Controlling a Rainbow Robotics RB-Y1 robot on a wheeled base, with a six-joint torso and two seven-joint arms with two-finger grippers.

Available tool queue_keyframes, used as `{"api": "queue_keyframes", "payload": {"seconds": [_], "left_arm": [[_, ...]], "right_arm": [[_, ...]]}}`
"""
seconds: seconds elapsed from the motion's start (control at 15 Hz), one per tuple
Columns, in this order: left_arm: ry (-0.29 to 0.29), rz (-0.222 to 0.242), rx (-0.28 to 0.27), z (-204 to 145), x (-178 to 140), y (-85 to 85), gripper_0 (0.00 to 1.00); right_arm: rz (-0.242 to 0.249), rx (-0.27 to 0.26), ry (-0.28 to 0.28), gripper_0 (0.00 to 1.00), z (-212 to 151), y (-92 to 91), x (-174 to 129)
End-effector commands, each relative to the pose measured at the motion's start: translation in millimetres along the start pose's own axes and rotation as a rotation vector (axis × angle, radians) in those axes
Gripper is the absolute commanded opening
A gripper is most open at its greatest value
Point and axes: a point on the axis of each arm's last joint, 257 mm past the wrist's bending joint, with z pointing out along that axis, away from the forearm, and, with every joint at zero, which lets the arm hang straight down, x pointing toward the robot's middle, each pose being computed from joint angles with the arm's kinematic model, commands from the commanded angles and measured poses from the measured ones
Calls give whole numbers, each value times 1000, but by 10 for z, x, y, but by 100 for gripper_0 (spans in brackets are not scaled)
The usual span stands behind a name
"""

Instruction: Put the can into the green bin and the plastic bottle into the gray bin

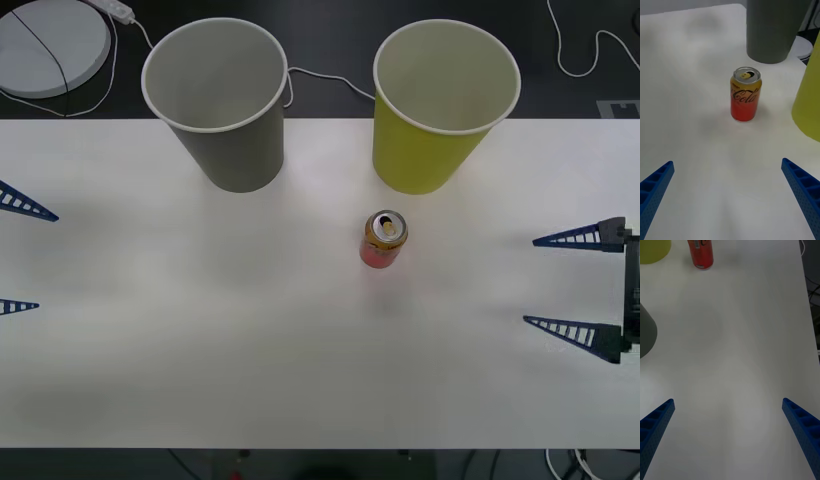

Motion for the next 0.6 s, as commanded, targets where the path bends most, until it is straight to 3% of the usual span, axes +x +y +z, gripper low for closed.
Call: {"api": "queue_keyframes", "payload": {"seconds": [0.07, 0.33, 0.6], "left_arm": [[0, 0, 0, 0, -1, 0, 100], [0, 0, 0, 0, -1, 0, 100], [0, 0, 0, 0, -1, 0, 100]], "right_arm": [[64, 48, -34, 100, 206, 11, 28], [192, 108, -95, 100, 443, 45, 76], [252, 135, -135, 100, 580, 96, 63]]}}
